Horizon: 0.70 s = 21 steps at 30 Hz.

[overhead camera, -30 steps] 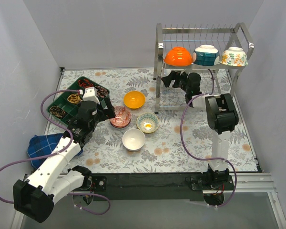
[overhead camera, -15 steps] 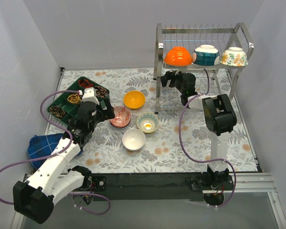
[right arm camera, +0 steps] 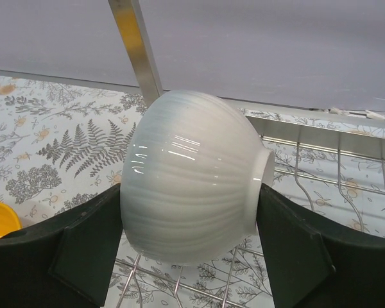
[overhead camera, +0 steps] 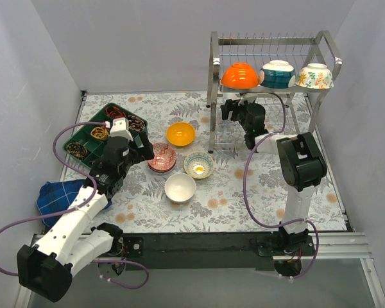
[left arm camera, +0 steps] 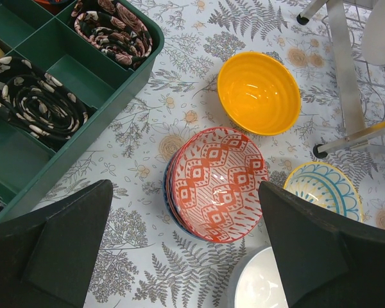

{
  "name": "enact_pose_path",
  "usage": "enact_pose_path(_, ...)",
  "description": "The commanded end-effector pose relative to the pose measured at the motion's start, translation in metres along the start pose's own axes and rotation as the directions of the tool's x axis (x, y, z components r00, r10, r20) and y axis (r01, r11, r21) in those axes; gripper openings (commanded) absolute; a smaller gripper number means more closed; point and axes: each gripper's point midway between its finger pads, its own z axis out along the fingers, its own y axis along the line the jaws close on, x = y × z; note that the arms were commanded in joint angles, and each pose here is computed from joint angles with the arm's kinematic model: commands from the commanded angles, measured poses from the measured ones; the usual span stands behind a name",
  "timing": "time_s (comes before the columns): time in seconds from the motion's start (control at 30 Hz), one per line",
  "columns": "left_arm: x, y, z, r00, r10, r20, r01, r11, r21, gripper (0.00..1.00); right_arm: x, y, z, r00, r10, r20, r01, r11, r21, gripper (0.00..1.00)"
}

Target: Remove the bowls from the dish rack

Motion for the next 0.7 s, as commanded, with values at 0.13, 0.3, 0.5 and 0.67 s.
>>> enact_pose_path(0.13, -0.006, 0.000, -0.004, 1.000, 0.005, 0.026, -0.005, 1.000, 0.017, 0.98, -0.075, -0.010, -0.025, 0.973, 0.041, 0.226, -0.059, 0.996, 0.071, 0.10)
enact_pose_path(0.3, -0.004, -0.004, -0.003, 1.000, 0.010, 0.014, -0.011, 0.999, 0.038, 0.98, -0.072, -0.019, -0.049, 0.967, 0.119, 0.223, -0.138, 0.988, 0.070, 0.08)
enact_pose_path(0.5, -0.002, -0.008, -0.003, 1.000, 0.012, 0.007, -0.013, 0.998, 0.060, 0.98, -0.066, -0.016, -0.079, 0.946, 0.241, 0.217, -0.249, 0.968, 0.013, 0.04)
enact_pose_path(0.67, 0.005, -0.012, 0.000, 0.999, 0.024, -0.024, -0.022, 0.996, 0.084, 0.98, -0.065, -0.011, -0.103, 0.928, 0.299, 0.224, -0.301, 0.953, -0.030, 0.03)
